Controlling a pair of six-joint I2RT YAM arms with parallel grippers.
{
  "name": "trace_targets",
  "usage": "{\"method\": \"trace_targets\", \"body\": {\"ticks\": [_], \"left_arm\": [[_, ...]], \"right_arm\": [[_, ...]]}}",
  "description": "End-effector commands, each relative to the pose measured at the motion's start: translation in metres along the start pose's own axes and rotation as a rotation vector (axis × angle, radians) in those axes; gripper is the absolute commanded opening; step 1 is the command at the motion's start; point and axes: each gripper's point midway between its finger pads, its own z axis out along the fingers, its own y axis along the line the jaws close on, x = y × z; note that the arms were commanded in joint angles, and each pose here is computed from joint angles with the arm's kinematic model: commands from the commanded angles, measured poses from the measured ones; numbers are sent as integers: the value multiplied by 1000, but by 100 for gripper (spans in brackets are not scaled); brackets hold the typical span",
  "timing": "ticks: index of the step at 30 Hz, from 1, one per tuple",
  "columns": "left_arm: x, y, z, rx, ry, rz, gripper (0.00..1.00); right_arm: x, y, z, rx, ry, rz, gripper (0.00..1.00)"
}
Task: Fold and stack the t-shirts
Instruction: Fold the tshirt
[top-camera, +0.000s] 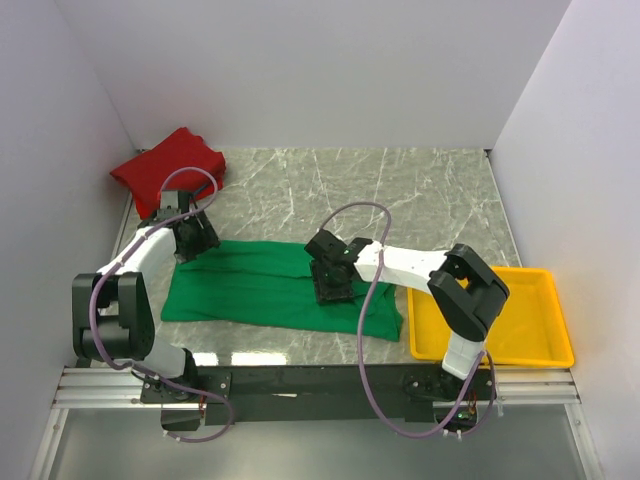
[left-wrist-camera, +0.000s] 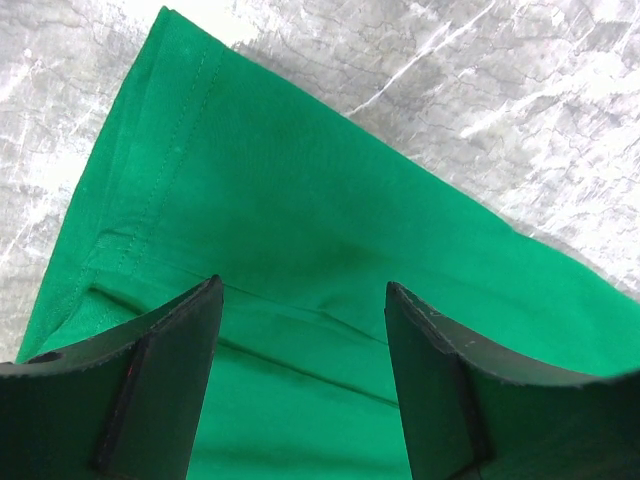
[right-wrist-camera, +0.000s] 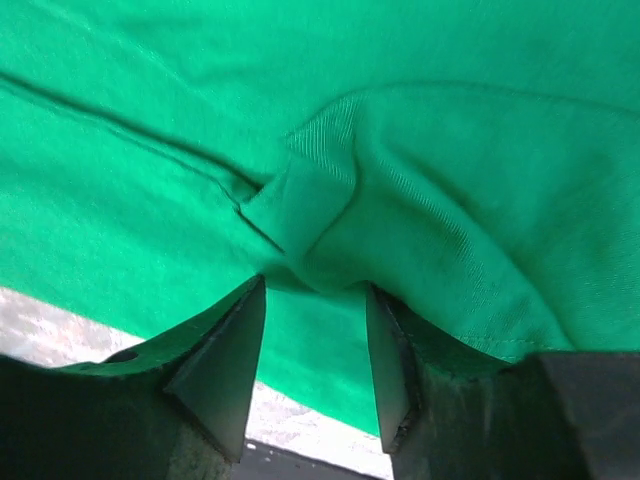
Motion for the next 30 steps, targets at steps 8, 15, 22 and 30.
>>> {"method": "trace_targets", "body": {"ticks": [8, 15, 22, 30], "left_arm": [[-3, -1, -8, 19, -36, 28, 72], [-7, 0, -11, 8, -45, 32, 72], [-4, 2, -9, 6, -37, 32, 72], [-2, 1, -8, 10, -33, 34, 72]], "right_arm": [[-24, 0, -8, 49, -80, 9, 46], [-28, -1, 0, 79, -67, -12, 32], [-30, 2, -6, 70, -68, -14, 8], [-25, 10, -25, 35, -31, -13, 0]]}}
